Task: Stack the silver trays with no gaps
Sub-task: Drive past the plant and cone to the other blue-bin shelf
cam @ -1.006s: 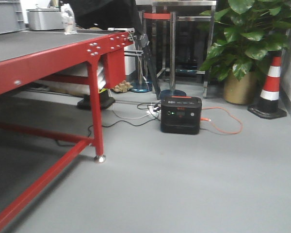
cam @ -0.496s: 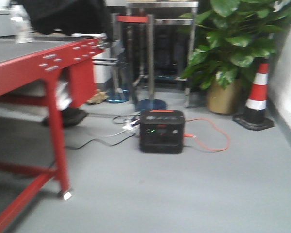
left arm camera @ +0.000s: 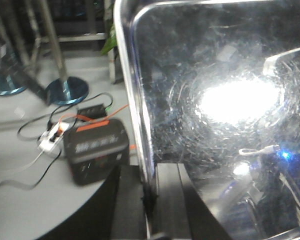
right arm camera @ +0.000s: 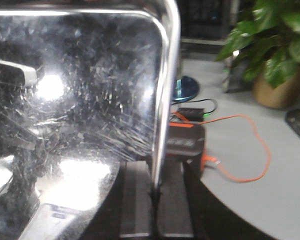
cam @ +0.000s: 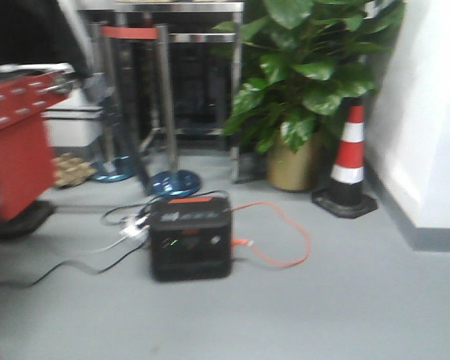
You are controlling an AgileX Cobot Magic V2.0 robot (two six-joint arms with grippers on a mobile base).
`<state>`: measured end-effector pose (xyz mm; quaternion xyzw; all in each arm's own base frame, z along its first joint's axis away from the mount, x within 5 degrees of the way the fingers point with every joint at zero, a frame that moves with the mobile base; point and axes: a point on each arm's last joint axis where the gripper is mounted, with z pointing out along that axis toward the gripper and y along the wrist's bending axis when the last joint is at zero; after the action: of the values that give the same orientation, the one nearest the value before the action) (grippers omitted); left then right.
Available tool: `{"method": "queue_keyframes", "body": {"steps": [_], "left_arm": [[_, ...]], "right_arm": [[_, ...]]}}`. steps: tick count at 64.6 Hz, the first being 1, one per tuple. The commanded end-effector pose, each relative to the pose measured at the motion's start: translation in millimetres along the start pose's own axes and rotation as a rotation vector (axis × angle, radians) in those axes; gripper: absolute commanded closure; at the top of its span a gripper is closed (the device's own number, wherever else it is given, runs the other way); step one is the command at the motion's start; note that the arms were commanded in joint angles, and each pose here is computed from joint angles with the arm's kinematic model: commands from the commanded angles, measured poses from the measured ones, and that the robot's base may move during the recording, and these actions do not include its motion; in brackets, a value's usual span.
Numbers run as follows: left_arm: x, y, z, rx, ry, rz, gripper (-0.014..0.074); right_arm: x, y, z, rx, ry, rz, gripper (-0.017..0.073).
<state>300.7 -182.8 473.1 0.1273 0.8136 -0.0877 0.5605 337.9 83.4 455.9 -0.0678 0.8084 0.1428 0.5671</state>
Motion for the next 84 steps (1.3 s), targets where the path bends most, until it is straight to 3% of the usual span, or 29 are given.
{"method": "queue_keyframes", "body": {"steps": [1,84], "left_arm": [[-8.1,0.5,-6.2,0.003,-0.058,0.023,0.0601],[-9.2,5.7,-5.5,-0.024,-0.066,0.039,0.0601]], "right_arm": [[-10.0,0.3,-7.0,0.009,-0.068,-0.034,0.0638],[-10.5,0.1,-6.1,0.009,-0.076,-0.033,0.0638]]}}
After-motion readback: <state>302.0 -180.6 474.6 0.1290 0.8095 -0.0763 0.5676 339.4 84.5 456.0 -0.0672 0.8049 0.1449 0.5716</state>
